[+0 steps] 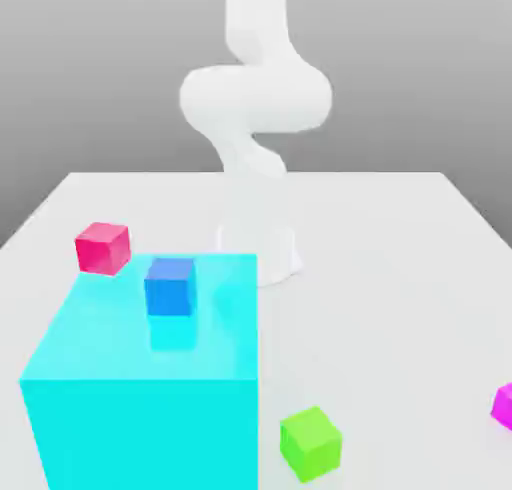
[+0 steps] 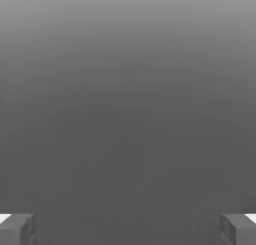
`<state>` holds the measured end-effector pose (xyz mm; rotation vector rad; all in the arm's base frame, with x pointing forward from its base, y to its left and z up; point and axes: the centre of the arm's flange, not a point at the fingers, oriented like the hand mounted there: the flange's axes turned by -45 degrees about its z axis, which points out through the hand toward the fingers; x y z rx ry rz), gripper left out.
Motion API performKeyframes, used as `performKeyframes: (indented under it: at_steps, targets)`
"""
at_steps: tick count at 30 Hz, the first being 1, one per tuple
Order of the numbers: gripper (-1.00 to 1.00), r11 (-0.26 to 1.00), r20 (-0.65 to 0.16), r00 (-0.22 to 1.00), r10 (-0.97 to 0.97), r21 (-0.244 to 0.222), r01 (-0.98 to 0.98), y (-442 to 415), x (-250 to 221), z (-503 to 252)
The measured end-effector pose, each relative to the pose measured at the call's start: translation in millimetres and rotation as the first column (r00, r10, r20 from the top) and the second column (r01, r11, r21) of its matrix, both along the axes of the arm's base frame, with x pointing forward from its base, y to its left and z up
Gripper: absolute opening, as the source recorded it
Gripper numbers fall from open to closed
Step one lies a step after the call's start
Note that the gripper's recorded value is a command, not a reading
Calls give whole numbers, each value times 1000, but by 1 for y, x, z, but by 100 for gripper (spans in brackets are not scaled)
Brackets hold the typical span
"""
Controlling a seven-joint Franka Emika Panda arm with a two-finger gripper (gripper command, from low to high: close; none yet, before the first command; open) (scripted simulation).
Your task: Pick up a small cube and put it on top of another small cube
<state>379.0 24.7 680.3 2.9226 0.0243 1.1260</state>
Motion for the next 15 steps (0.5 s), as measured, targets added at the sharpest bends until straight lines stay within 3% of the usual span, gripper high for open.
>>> performKeyframes:
  at_steps: [8,15]
  targets:
    - [0,993,-203,975,84,-66,-100,89,77,-118]
    - [0,972,-367,915,169,-89,-215,170,101,-236]
